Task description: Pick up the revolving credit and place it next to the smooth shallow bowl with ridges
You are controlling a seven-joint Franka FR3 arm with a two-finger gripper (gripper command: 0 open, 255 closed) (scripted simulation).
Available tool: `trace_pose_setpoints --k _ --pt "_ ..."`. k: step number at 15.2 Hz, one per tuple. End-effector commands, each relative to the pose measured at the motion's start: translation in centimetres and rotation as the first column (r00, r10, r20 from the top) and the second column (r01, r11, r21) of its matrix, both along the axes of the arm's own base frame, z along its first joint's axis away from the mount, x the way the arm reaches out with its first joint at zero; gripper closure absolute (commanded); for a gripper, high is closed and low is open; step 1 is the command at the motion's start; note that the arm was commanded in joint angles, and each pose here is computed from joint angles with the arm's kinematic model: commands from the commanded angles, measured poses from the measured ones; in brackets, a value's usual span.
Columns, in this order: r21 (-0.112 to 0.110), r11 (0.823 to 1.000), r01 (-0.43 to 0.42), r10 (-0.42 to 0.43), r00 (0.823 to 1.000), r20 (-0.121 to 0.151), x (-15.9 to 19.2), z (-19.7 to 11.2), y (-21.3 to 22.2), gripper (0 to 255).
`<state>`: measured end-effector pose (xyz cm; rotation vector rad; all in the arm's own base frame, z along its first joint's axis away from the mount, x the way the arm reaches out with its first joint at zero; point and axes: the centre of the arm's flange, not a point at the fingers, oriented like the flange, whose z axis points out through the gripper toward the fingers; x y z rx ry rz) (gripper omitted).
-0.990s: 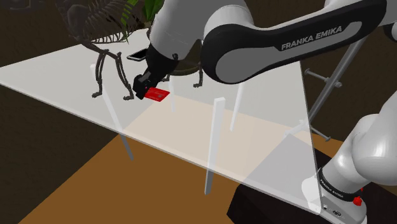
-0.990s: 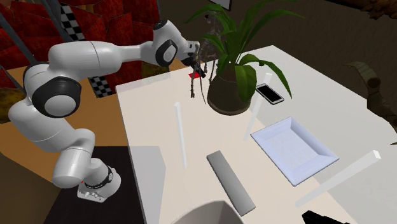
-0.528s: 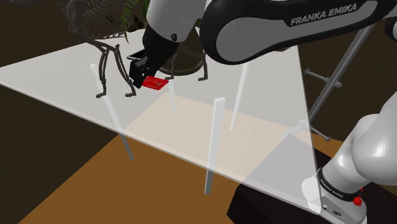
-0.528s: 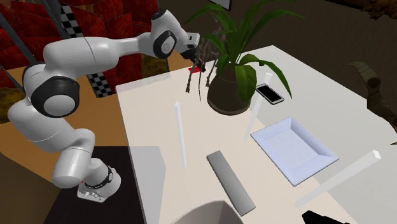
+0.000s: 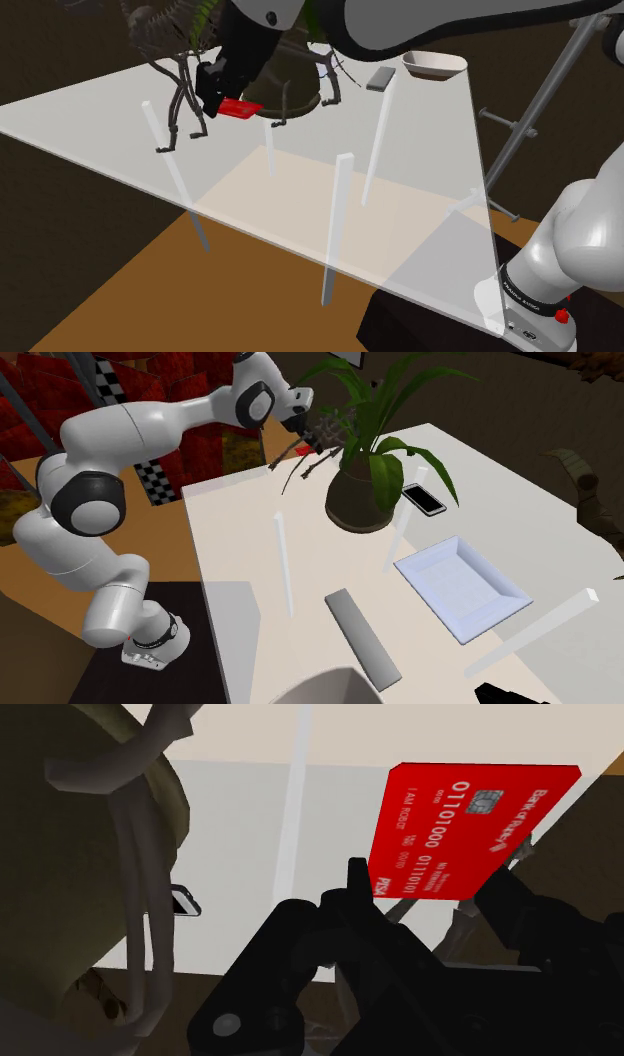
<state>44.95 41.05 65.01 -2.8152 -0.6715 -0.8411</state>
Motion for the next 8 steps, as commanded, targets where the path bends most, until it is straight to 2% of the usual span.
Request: trace_pose_setpoints --k 1,4,8 --pt "0.001 1.0 0.006 -0.006 1.0 0.003 0.2 1.1 -0.1 255" --pt "0.001 1.0 0.006 -0.006 1.0 0.003 0.2 2.4 -0.1 255" --pt "0.001 1.0 0.006 -0.006 1.0 0.003 -0.8 2.4 -5.3 255"
